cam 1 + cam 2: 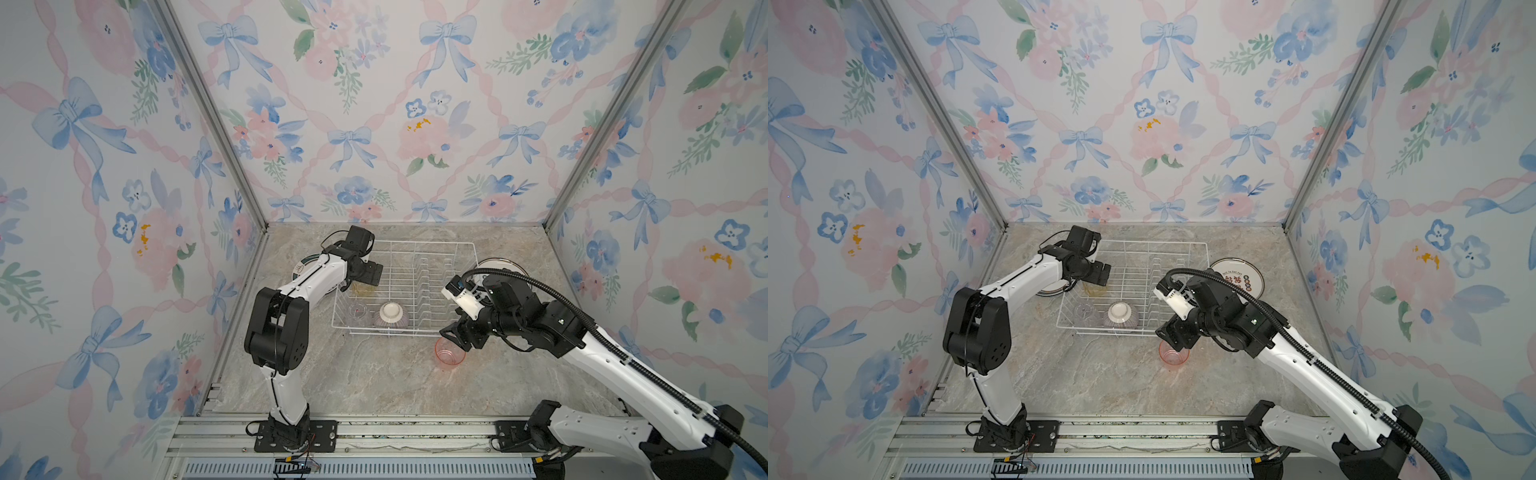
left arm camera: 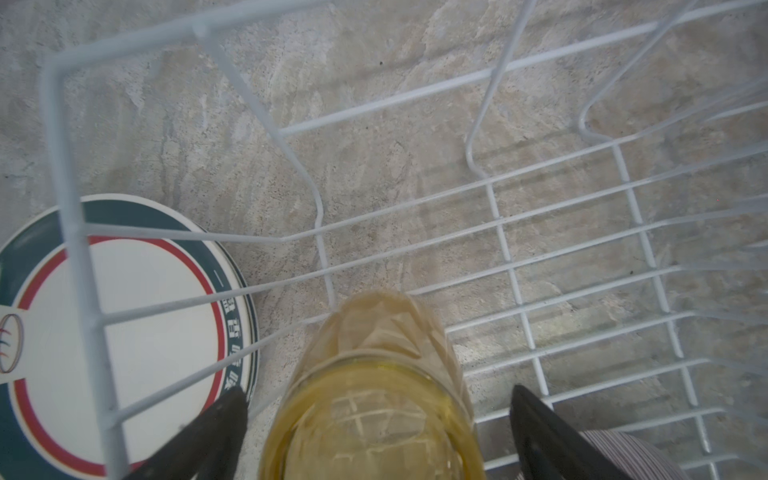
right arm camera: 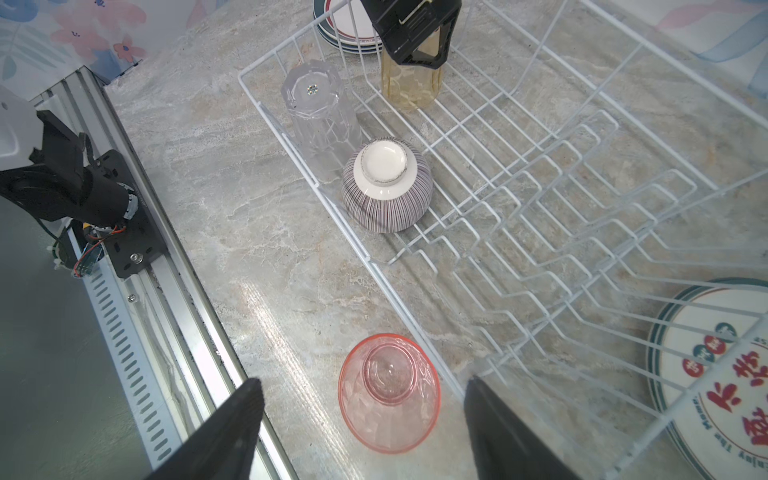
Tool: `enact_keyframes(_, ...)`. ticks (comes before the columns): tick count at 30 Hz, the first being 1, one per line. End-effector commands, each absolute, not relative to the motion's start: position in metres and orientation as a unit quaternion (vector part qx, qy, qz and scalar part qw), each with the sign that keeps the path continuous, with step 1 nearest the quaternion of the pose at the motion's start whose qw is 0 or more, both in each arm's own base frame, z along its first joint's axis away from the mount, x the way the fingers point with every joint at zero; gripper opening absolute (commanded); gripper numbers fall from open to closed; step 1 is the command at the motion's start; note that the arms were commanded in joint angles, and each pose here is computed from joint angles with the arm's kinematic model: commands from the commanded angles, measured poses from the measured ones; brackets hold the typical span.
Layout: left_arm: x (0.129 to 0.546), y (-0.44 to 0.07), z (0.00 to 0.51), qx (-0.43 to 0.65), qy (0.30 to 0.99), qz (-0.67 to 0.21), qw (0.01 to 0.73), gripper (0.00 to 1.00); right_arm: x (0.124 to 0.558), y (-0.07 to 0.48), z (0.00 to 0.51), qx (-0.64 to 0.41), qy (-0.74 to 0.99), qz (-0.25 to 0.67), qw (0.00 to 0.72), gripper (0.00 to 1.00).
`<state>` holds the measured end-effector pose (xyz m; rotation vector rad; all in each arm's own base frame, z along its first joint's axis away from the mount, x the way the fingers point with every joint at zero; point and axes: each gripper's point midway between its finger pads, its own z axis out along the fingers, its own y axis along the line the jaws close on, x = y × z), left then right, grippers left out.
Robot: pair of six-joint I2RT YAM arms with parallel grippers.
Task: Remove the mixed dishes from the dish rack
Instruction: 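Grasp the yellow glass cup in the rack with the left gripper and lift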
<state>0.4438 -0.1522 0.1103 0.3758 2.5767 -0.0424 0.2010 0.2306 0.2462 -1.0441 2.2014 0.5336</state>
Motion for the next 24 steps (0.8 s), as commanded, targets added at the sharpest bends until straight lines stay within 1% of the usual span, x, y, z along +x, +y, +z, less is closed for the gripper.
enact_keyframes(1,0.444,-0.154,0.1,0.142,0.959,-0.023,0.246,0.98,0.202,0.23,0.247,-0.389,0.835,0.213,0.326,0.78)
enact_keyframes(12,0.435,-0.143,0.089,0.141,0.965,0.008,0.22,0.98,0.209,0.226,0.242,-0.377,0.84,0.218,0.325,0.78)
enact_keyframes(17,0.432,-0.134,0.097,0.145,0.964,0.046,0.22,0.98,0.211,0.229,0.241,-0.378,0.839,0.222,0.322,0.78)
enact_keyframes(21,0.432,-0.138,0.103,0.149,0.962,0.039,0.224,0.98,0.212,0.229,0.239,-0.378,0.84,0.222,0.32,0.78)
enact_keyframes(24,0.43,-0.137,0.103,0.152,0.963,0.053,0.218,0.98,0.213,0.228,0.239,-0.377,0.84,0.221,0.32,0.79)
